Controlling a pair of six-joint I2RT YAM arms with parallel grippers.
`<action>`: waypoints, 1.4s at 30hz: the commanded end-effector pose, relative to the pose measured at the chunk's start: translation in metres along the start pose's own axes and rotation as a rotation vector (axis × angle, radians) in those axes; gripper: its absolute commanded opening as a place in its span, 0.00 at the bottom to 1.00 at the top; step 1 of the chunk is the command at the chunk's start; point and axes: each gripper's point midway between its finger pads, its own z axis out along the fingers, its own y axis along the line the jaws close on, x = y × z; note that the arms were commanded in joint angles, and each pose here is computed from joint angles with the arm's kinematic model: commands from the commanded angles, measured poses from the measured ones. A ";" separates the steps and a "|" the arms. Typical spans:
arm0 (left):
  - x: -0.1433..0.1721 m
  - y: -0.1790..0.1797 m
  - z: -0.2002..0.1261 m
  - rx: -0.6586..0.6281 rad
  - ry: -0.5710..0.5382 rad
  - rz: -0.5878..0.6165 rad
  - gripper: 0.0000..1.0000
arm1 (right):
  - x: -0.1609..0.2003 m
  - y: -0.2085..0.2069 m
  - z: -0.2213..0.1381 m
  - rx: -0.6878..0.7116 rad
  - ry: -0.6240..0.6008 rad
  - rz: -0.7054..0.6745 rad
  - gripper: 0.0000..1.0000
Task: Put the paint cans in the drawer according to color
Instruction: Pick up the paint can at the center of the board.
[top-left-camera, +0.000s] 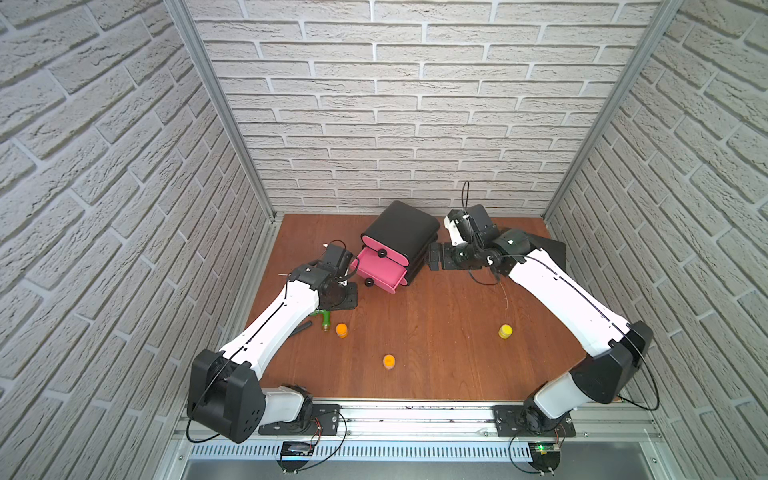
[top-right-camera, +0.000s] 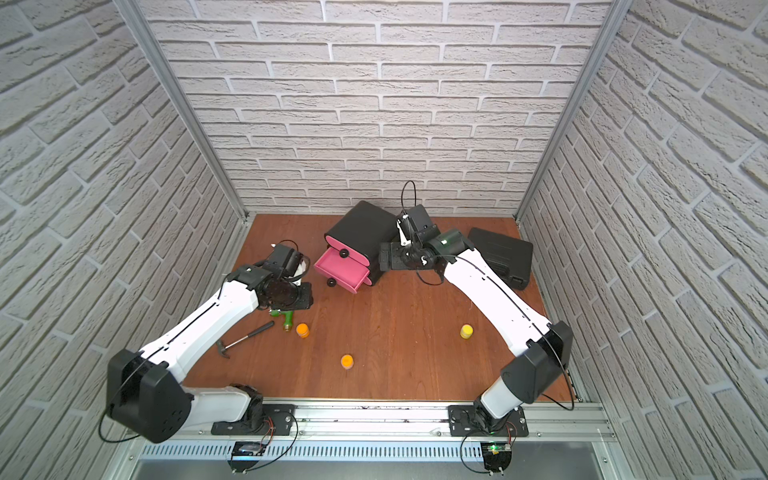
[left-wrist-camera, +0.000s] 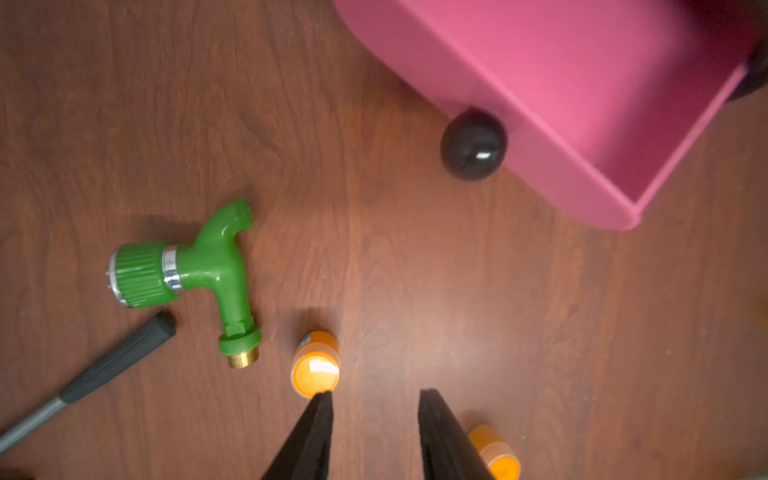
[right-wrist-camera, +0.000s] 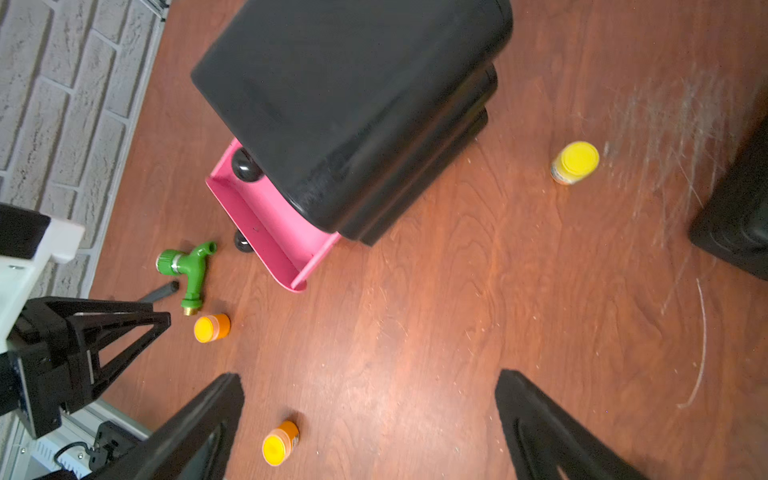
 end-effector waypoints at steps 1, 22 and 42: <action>0.025 0.024 0.007 -0.157 0.107 0.000 0.42 | 0.012 -0.016 0.002 0.053 -0.003 0.033 1.00; 0.058 0.022 0.074 -0.151 0.267 -0.082 0.57 | 0.016 -0.035 -0.006 0.120 -0.030 0.038 1.00; 0.042 0.025 0.061 -0.151 0.191 -0.076 0.55 | 0.020 -0.045 -0.008 0.137 -0.040 0.069 1.00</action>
